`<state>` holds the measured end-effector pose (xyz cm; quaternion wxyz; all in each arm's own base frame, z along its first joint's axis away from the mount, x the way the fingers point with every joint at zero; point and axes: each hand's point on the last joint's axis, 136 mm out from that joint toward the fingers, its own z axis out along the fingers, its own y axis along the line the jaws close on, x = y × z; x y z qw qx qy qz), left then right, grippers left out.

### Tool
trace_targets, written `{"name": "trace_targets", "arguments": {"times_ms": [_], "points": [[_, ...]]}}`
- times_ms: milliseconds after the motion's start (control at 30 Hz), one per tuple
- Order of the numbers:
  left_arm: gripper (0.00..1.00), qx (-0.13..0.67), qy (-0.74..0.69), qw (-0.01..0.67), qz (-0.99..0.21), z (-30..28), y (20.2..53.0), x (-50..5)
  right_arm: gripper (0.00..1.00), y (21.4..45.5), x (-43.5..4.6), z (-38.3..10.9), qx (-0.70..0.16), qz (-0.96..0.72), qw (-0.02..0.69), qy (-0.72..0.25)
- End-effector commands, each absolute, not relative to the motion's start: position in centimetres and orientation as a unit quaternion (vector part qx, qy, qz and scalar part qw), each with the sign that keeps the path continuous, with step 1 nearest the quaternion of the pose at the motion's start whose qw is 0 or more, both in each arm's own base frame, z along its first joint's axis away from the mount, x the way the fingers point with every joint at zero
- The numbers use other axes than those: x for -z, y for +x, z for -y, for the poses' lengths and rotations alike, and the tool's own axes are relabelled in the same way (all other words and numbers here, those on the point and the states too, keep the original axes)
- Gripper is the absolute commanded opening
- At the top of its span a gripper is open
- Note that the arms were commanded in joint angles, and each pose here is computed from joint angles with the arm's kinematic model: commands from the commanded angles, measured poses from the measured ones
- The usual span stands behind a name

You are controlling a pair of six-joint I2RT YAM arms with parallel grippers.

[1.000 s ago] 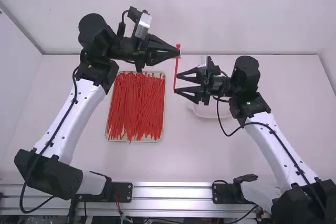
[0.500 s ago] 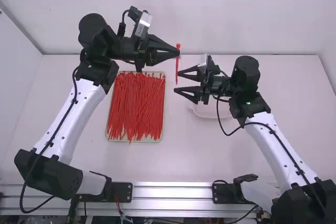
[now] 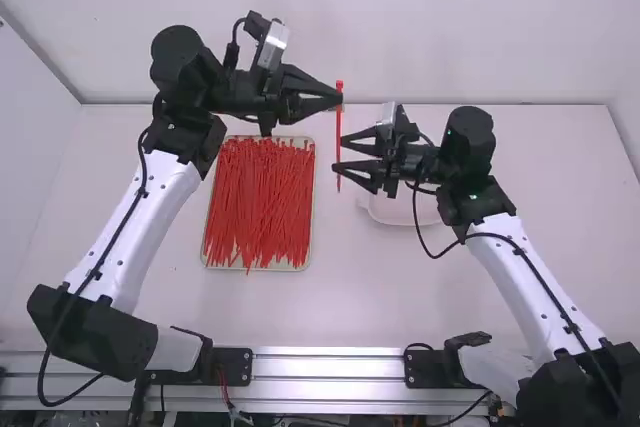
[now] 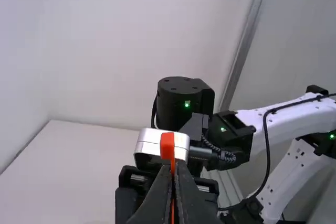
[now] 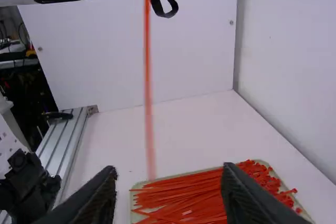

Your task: Fasten the cable tie

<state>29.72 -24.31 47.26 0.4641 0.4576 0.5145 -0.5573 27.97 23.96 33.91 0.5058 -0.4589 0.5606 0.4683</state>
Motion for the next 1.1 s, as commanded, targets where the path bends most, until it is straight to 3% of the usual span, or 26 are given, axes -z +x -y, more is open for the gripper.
{"name": "trace_targets", "arguments": {"times_ms": [0, 300, 433, 900, 1067], "points": [[0.02, 0.553, 0.459, 0.474, -0.509, 24.3, 29.4, -48.2, 0.46, 27.9, -34.7, -24.2, -0.47, -0.55, 0.509, -0.466], [0.02, 0.552, 0.456, 0.475, -0.511, 24.3, 29.5, -48.2, 0.22, 27.5, -34.7, -24.7, -0.474, -0.546, 0.505, -0.471], [0.02, 0.552, 0.456, 0.476, -0.511, 24.3, 29.5, -48.2, 0.0, 27.8, -34.7, -24.3, -0.47, -0.55, 0.508, -0.467], [0.02, 0.548, 0.461, 0.484, -0.503, 24.3, 29.4, -48.5, 0.0, 27.8, -35.1, -24.3, -0.469, -0.544, 0.515, -0.469], [0.12, 0.545, 0.452, 0.497, -0.502, 24.2, 29.7, -49.1, 0.0, 27.9, -35.9, -24.3, -0.472, -0.538, 0.522, -0.463]]}}
